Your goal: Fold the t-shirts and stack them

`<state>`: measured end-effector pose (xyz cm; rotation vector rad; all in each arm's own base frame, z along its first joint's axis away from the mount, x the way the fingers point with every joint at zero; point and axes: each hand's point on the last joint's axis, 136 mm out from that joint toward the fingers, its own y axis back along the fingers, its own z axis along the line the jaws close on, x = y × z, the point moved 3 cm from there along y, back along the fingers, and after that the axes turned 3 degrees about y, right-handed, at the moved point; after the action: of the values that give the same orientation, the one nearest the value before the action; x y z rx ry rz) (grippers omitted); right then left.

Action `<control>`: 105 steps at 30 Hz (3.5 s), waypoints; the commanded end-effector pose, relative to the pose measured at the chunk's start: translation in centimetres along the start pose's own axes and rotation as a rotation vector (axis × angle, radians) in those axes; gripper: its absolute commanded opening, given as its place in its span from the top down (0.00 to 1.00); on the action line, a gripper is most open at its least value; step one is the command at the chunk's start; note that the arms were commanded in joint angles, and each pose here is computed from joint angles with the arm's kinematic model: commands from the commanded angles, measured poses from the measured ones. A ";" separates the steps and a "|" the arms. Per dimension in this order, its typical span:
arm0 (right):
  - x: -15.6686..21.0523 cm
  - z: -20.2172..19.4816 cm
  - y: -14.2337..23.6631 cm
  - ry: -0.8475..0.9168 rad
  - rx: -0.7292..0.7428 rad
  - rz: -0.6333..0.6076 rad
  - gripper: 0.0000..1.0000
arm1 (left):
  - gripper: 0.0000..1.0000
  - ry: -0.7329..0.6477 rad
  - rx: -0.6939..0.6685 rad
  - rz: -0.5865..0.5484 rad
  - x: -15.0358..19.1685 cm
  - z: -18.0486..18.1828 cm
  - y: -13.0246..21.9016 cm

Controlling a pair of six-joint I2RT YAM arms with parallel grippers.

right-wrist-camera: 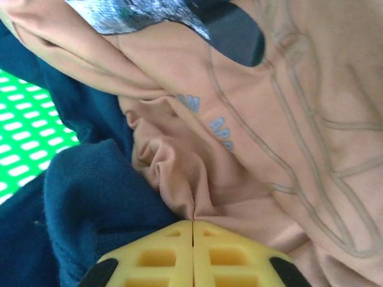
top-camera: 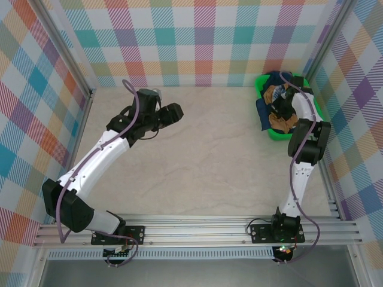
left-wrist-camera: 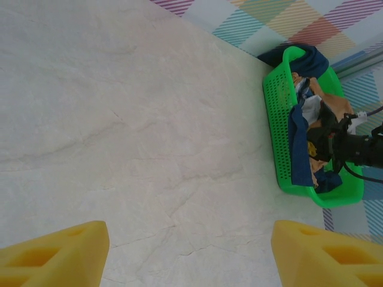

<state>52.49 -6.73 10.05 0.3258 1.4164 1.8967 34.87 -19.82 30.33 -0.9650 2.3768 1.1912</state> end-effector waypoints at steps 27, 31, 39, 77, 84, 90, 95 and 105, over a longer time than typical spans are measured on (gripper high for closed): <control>-4.2 6.0 17.4 0.138 -0.131 -0.354 1.00 | 0.30 0.006 -0.003 0.059 1.5 0.5 -1.2; -1.5 7.7 15.8 0.236 -0.164 -0.283 1.00 | 0.30 0.006 -0.012 0.055 1.7 0.7 -1.0; -2.9 12.0 26.1 0.244 -0.366 -0.640 1.00 | 0.30 0.011 -0.029 0.067 2.2 1.2 -0.9; 37.0 29.8 13.1 0.783 -0.676 0.251 0.39 | 0.39 0.107 -0.389 -0.081 5.4 11.2 7.2; 27.1 15.3 10.5 0.481 -0.340 0.062 0.46 | 0.39 0.202 -0.305 0.231 11.6 11.3 -0.5; 29.7 7.8 9.1 0.505 -0.192 0.164 0.47 | 0.31 0.206 -0.624 0.243 11.2 16.9 -2.5; 33.2 3.3 6.8 0.480 -0.095 0.312 0.44 | 0.26 0.360 -0.691 0.289 10.3 22.1 -2.6; 35.2 0.0 3.1 0.461 0.008 0.394 0.44 | 0.46 0.317 -0.616 0.320 9.0 23.3 -6.0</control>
<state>26.85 16.83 6.62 0.1433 1.7362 2.4005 31.27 -7.33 8.72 -1.1094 2.4898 2.1266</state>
